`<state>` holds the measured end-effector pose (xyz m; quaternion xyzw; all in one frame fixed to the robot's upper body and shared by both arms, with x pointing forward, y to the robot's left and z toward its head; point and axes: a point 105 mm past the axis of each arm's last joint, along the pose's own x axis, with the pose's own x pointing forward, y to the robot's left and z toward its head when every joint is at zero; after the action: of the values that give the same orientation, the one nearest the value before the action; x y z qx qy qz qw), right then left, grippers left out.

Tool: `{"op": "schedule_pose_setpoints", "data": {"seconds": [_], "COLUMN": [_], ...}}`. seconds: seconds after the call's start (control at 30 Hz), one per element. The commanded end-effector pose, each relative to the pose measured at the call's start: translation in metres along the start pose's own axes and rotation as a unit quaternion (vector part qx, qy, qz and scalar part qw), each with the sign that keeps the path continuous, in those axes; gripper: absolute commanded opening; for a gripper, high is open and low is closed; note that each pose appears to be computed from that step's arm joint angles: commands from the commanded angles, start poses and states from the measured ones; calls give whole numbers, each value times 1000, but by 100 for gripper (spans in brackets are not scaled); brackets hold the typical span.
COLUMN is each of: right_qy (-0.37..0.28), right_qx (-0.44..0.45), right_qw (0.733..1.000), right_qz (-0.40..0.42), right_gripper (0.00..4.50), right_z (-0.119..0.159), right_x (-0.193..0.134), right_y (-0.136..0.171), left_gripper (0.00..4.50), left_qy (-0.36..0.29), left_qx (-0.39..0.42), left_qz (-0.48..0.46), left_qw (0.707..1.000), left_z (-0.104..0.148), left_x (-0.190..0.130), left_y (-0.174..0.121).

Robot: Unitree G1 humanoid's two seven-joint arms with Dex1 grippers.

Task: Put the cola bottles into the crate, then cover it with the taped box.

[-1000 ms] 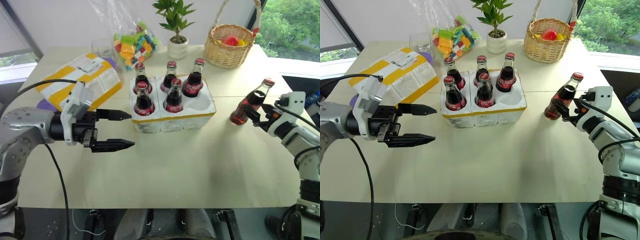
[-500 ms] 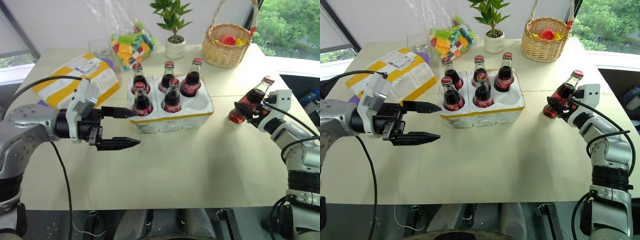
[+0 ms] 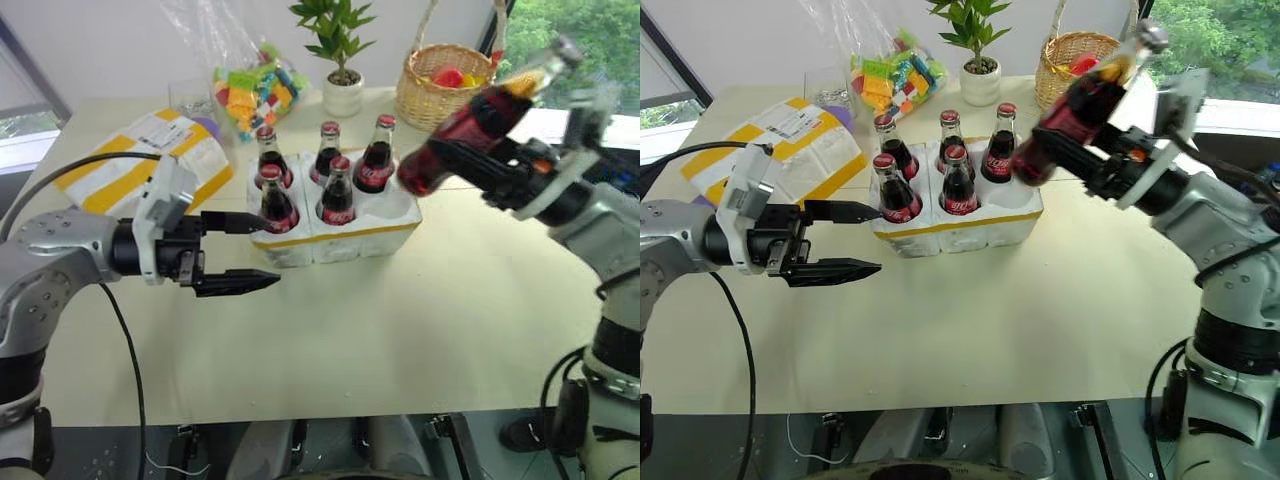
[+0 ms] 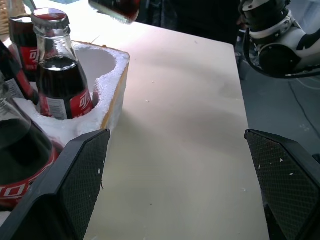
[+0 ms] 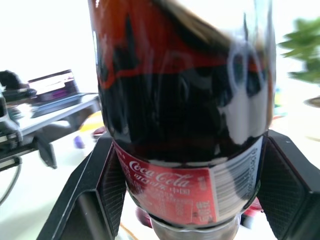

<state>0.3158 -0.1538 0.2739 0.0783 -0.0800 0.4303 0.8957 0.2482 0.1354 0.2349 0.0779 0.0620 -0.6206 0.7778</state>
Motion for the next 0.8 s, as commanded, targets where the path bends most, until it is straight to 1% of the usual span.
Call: {"op": "schedule_pose_setpoints", "data": {"seconds": [0.03,0.13,0.23,0.47,0.53,0.57,0.6,0.63,0.73,0.8], "right_qy": [1,31,50,120,131,134,137,137,128,118], "right_qx": [-27,-31,-25,-37,-36,-37,-43,-53,-66,-63], "right_qw": [999,998,997,991,990,990,989,989,989,991], "right_qz": [-17,-42,-50,-36,-32,-32,-32,-30,-25,-21], "right_gripper": [284,284,284,284,284,391,430,441,441,441], "right_z": [-1,-19,-32,-72,-78,-80,-80,-79,-67,-56], "right_x": [11,16,19,20,20,21,22,22,17,12], "right_y": [-9,-23,-32,-37,-36,-36,-36,-35,-33,-30], "left_gripper": [450,450,450,450,450,450,450,450,450,450], "left_qy": [-14,-17,-18,-21,-21,-20,-18,-17,-1,8], "left_qx": [21,22,21,19,19,20,22,25,42,51], "left_qz": [16,24,33,43,46,49,56,65,120,178], "left_qw": [1000,999,999,999,999,998,998,997,992,983], "left_z": [8,9,8,4,4,4,3,2,-3,-7], "left_x": [-5,-7,-8,-9,-10,-10,-11,-12,-20,-30], "left_y": [1,2,2,1,2,3,4,6,19,33]}}
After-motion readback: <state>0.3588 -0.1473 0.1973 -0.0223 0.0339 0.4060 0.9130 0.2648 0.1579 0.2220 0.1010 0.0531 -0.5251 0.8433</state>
